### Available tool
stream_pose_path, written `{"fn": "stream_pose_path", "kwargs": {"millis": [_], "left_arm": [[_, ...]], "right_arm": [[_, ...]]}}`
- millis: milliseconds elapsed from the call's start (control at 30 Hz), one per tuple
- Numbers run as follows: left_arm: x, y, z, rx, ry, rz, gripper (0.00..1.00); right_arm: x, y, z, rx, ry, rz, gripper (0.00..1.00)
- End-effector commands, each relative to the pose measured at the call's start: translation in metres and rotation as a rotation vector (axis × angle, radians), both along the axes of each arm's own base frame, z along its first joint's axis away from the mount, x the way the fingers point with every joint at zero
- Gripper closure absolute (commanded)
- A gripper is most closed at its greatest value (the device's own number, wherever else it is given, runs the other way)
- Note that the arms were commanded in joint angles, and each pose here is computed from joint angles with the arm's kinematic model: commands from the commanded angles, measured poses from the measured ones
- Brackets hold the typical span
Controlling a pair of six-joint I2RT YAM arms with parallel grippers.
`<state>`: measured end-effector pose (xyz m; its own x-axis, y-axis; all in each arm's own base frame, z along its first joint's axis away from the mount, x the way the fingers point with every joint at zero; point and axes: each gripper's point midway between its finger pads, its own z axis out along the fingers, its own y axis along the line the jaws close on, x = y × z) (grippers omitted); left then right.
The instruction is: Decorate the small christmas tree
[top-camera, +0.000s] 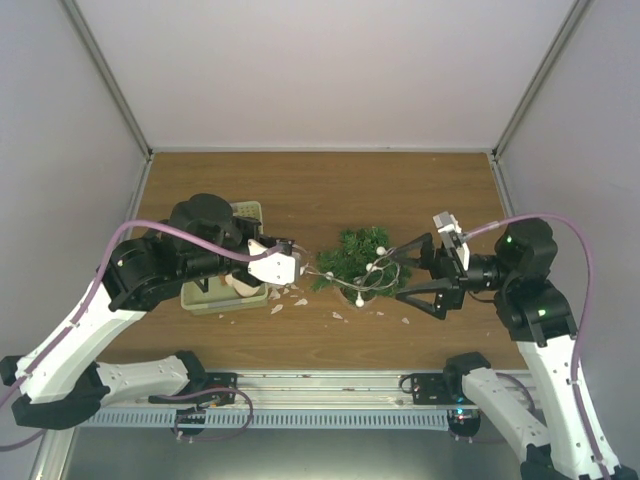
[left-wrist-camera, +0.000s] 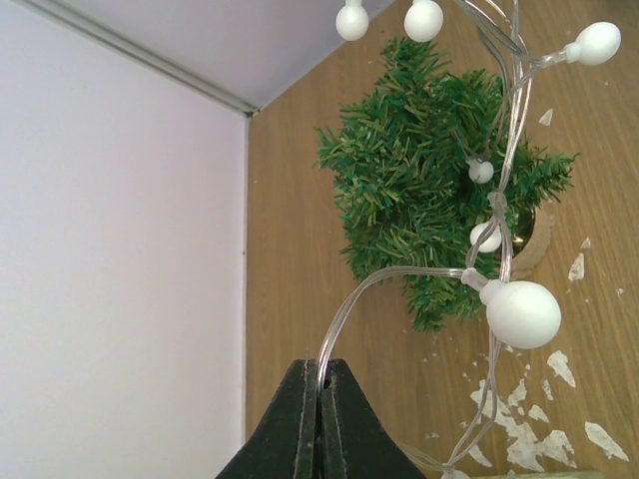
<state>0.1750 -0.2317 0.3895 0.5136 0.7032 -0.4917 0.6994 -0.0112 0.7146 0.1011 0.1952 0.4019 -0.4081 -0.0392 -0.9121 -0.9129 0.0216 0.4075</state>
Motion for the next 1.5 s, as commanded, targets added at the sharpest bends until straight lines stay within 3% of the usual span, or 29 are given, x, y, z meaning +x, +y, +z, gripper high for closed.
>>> {"fn": "stream_pose_path", "kwargs": {"millis": [0,333,533,800,967,1167,1467], "left_arm": [[0.003,0.007,0.008,-0.01,-0.038,0.021,1.0],[0.013,0.018,0.0,0.044,-0.066,0.079,1.0],[0.018,0.02,-0.002,0.049,-0.079,0.106,1.0],[0.039,0.022,-0.011,0.093,-0.127,0.18,1.0],[0.044,0.02,-0.011,0.095,-0.135,0.195,1.0],[0.048,0.02,0.007,0.056,-0.167,0.218,1.0],[0.039,0.029,0.077,-0.118,-0.254,0.23,1.0]], "right_arm": [[0.002,0.0,0.005,-0.001,-0.015,-0.016,0.0],[0.014,0.0,0.008,-0.016,0.007,-0.069,0.0],[0.039,-0.005,-0.018,-0.153,0.093,-0.193,0.0],[0.036,0.002,-0.033,-0.139,0.209,-0.087,0.0],[0.024,0.002,-0.018,-0.095,0.157,-0.062,0.0],[0.027,0.001,-0.012,-0.091,0.126,-0.087,0.0],[0.038,0.001,-0.018,-0.114,0.127,-0.117,0.0]]}}
